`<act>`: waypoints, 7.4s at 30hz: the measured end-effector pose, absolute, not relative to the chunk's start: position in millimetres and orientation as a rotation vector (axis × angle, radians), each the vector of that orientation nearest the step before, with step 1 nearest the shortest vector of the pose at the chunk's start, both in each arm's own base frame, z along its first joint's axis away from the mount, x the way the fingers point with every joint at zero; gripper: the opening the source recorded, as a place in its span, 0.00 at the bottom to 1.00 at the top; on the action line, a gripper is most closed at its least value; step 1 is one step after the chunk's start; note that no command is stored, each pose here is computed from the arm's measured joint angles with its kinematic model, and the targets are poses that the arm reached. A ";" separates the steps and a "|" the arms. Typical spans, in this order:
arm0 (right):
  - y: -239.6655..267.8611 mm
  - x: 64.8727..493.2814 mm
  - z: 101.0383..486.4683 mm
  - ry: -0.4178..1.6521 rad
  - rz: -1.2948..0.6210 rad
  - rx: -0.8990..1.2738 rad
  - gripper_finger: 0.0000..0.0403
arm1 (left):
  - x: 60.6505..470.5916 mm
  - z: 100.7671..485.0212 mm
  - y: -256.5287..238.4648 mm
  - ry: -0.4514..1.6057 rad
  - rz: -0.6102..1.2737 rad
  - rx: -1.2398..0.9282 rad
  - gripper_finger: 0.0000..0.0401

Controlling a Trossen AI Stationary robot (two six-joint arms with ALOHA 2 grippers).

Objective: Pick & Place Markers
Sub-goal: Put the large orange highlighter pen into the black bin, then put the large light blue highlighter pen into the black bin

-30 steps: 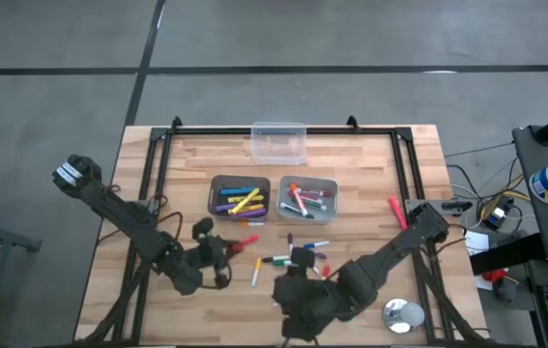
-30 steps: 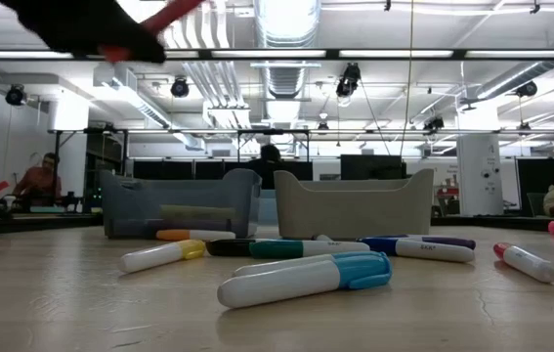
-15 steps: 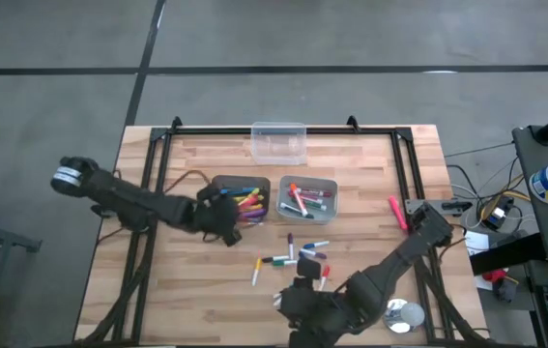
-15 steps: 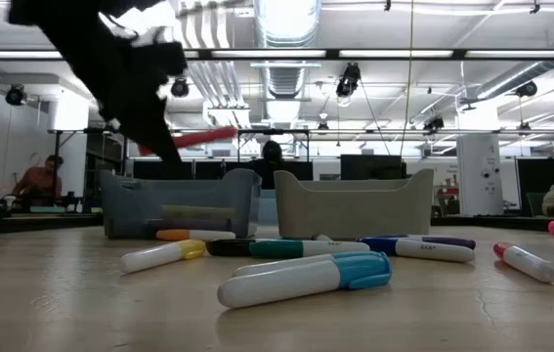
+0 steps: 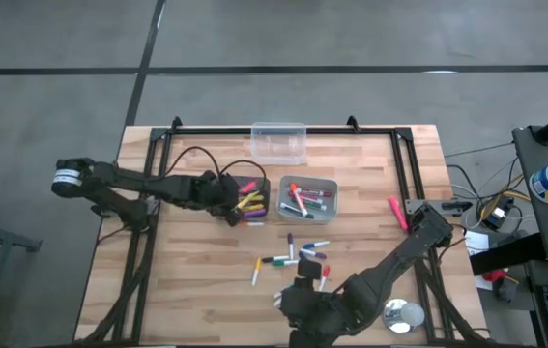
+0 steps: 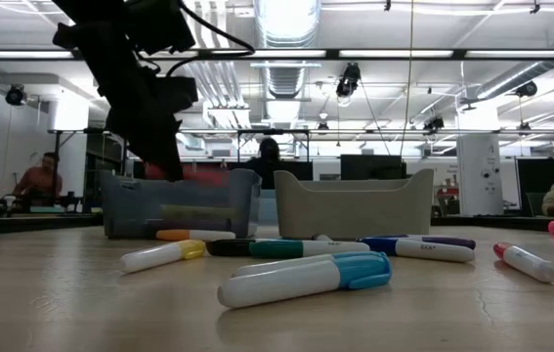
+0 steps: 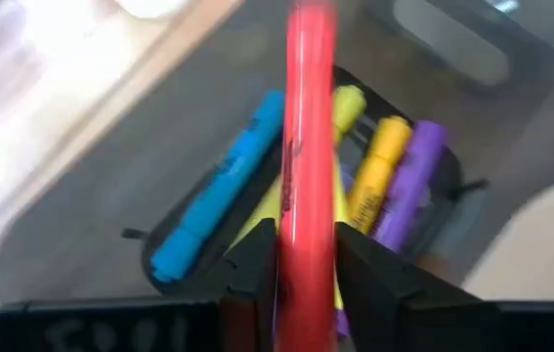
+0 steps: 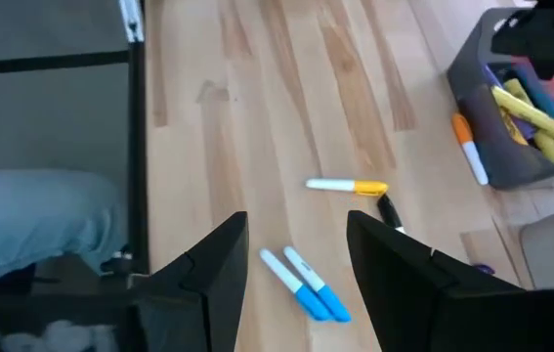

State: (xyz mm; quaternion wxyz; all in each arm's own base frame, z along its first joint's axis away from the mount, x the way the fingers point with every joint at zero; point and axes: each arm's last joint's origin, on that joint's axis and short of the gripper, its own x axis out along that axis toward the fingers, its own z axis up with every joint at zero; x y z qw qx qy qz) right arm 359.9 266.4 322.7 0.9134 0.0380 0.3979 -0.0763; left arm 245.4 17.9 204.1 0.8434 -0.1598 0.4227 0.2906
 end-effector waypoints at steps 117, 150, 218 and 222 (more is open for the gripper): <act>273.2 315.5 264.9 1.360 -0.158 0.155 0.15 | 230.1 241.2 -156.1 0.358 -0.090 -0.318 0.42; 173.3 405.3 350.3 0.958 0.029 0.149 0.15 | 269.5 223.5 -160.6 0.143 -0.120 -0.245 0.42; 223.9 383.2 375.6 0.825 0.197 0.179 0.31 | 238.9 202.9 9.5 0.900 0.621 -0.154 0.21; 223.9 383.3 375.0 0.827 0.197 0.179 0.31 | 237.7 202.3 10.9 0.898 0.653 -0.184 0.21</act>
